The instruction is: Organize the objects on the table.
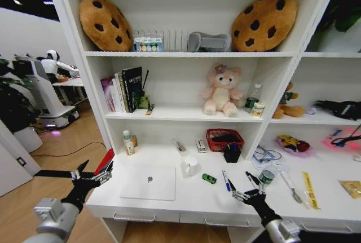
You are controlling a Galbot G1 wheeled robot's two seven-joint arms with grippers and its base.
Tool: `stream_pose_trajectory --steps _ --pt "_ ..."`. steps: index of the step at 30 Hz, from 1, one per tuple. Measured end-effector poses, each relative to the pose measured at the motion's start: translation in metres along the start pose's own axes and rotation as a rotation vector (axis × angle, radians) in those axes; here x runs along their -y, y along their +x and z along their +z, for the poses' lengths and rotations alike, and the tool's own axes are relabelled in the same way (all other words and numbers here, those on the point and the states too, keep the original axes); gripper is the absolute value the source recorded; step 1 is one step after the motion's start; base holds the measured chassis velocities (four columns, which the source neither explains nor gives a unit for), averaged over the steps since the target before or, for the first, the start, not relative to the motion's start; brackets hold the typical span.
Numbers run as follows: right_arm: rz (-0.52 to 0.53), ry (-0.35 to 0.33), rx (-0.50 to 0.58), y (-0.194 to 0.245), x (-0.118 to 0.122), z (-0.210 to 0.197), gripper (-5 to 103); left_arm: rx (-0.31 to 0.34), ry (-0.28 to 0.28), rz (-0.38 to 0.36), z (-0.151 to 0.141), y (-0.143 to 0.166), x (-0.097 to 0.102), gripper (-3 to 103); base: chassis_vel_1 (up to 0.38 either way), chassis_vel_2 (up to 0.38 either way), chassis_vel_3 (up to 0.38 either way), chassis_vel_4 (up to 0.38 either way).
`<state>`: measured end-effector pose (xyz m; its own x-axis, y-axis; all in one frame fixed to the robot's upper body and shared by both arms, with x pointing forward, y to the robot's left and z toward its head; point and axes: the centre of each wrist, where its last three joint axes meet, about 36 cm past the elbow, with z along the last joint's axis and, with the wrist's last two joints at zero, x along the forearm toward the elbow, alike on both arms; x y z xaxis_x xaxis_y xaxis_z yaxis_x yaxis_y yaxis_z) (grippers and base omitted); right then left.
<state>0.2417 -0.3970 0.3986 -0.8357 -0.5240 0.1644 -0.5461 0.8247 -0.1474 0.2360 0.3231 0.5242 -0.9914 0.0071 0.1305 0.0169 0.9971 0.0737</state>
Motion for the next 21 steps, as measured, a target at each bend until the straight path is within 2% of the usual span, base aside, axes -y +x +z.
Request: stream_pose_trajectory --steps 1,2,3,4,6,7,10,17,21 --pt "0.0 0.0 0.0 0.0 0.0 0.0 100 0.0 0.0 0.0 0.0 0.0 0.0 100 0.0 0.0 0.0 0.0" --pt "-0.106 -0.009 0.004 0.0 0.016 0.008 100 0.0 0.0 0.0 0.0 0.0 0.0 100 0.0 0.0 0.0 0.0" --pt "-0.146 -0.016 -0.002 -0.001 0.026 0.015 100 0.0 0.0 0.0 0.0 0.0 0.0 100 0.0 0.0 0.0 0.0" --pt "-0.146 -0.016 -0.002 -0.001 0.026 0.015 100 0.0 0.0 0.0 0.0 0.0 0.0 100 0.0 0.0 0.0 0.0" --pt "-0.145 -0.019 -0.015 -0.006 0.045 0.03 100 0.0 0.0 0.0 0.0 0.0 0.0 100 0.0 0.0 0.0 0.0" --pt "-0.145 -0.019 -0.015 -0.006 0.045 0.03 100 0.0 0.0 0.0 0.0 0.0 0.0 100 0.0 0.0 0.0 0.0" --pt "-0.104 -0.034 -0.023 -0.014 0.065 0.039 100 0.0 0.0 0.0 0.0 0.0 0.0 100 0.0 0.0 0.0 0.0" --pt "-0.107 -0.038 -0.042 -0.042 0.087 0.038 100 0.0 0.001 0.001 0.0 0.0 0.0 100 0.0 0.0 0.0 0.0" --pt "-0.151 -0.095 -0.077 -0.066 0.092 0.048 100 0.001 0.001 0.001 0.0 0.0 0.0 100 0.0 0.0 0.0 0.0"
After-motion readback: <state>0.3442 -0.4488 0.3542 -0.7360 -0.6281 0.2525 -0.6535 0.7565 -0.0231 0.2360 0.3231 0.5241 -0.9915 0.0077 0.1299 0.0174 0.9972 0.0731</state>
